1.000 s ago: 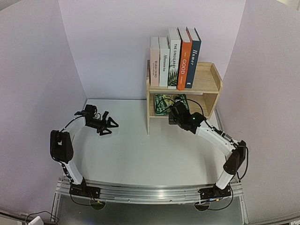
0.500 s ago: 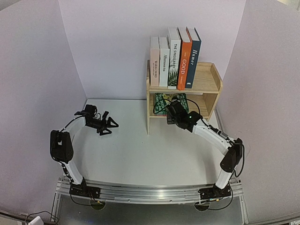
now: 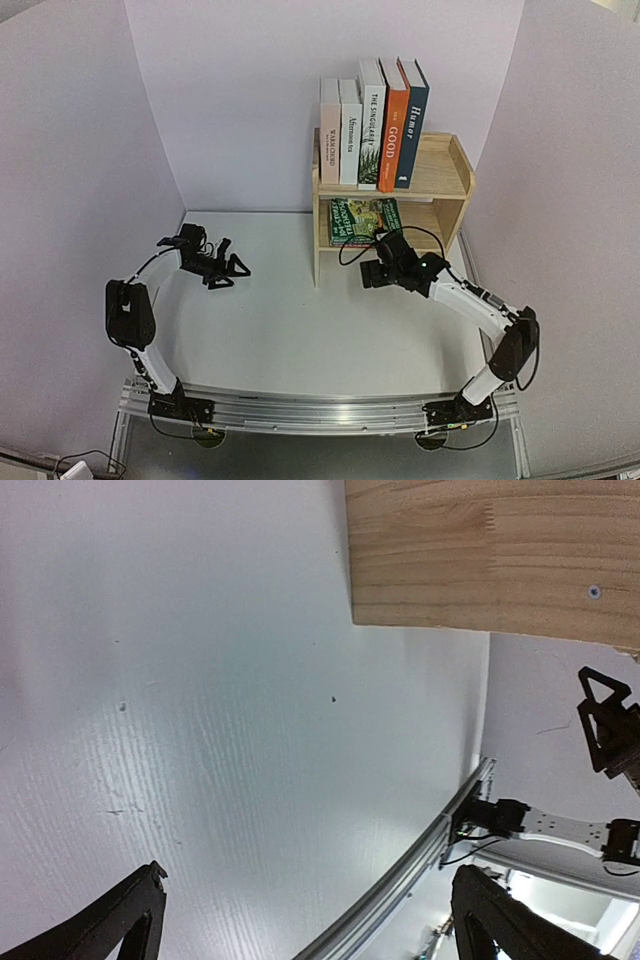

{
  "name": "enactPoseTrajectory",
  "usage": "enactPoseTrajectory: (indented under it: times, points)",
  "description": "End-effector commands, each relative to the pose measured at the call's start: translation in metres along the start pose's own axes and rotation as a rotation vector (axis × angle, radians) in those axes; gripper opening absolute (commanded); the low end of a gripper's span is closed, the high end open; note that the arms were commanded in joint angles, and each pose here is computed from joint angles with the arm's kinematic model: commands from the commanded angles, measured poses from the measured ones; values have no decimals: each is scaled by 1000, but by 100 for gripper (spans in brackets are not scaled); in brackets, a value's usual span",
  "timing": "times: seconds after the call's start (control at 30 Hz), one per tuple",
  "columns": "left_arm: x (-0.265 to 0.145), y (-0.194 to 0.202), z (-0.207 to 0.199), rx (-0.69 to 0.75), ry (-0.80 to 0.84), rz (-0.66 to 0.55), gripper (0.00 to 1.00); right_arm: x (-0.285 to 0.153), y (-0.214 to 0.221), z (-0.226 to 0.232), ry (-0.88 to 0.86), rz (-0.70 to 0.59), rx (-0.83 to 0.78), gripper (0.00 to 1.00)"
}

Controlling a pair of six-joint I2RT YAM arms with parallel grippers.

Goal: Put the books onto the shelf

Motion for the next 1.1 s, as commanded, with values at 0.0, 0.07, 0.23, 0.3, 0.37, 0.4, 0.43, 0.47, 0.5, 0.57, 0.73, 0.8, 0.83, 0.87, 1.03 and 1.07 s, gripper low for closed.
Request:
enactPoseTrajectory:
  times: [0.0, 0.07, 0.23, 0.3, 0.37, 0.4, 0.43, 0.47, 0.5, 0.57, 0.73, 0.8, 0.83, 0.87, 1.03, 1.07]
  points:
    - [-50, 16, -17, 269, -232, -92, 100, -35, 36, -50, 70, 11, 29, 93]
    - [-65, 30, -11, 359, -354, -119, 100, -35, 52, -85, 130, 22, 106, 93]
    - [-89, 56, -3, 551, -510, -375, 100, -28, 80, -161, 269, 36, 274, 93]
    - [-101, 57, 10, 476, -602, -599, 100, -25, 93, -192, 311, -5, 346, 95]
    - [-124, 51, 22, 324, -689, -875, 100, -29, 109, -225, 311, -97, 476, 95]
    - [-132, 54, 32, 240, -731, -959, 100, -32, 117, -240, 314, -157, 535, 95]
    - [-133, 58, 41, 193, -761, -992, 100, -36, 124, -250, 331, -218, 557, 95]
    - [-133, 63, 50, 169, -793, -1002, 100, -42, 129, -256, 359, -284, 546, 96]
    - [-133, 68, 58, 155, -827, -1013, 100, -46, 134, -259, 380, -340, 522, 96]
    - [-135, 78, 76, 150, -926, -1040, 100, -53, 140, -259, 413, -422, 469, 98]
    - [-126, 100, 107, 231, -1068, -1085, 100, -62, 161, -254, 437, -594, 426, 98]
    - [-122, 104, 113, 219, -1058, -1084, 100, -60, 166, -251, 419, -620, 419, 98]
    - [-120, 106, 116, 206, -1054, -1086, 100, -59, 169, -250, 418, -623, 417, 98]
    - [-120, 107, 116, 202, -1052, -1085, 100, -58, 172, -251, 430, -620, 421, 98]
    - [-119, 108, 116, 192, -1040, -1077, 100, -56, 175, -250, 427, -613, 416, 98]
    - [-118, 107, 116, 194, -1030, -1076, 100, -55, 175, -250, 424, -609, 415, 98]
Point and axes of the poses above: each gripper's point midway between its finger pads, its own x axis out along the fingers, its own z axis along the line the jaws close on, y = z × x, the point moved 5 cm from there along -x, back along the fingers
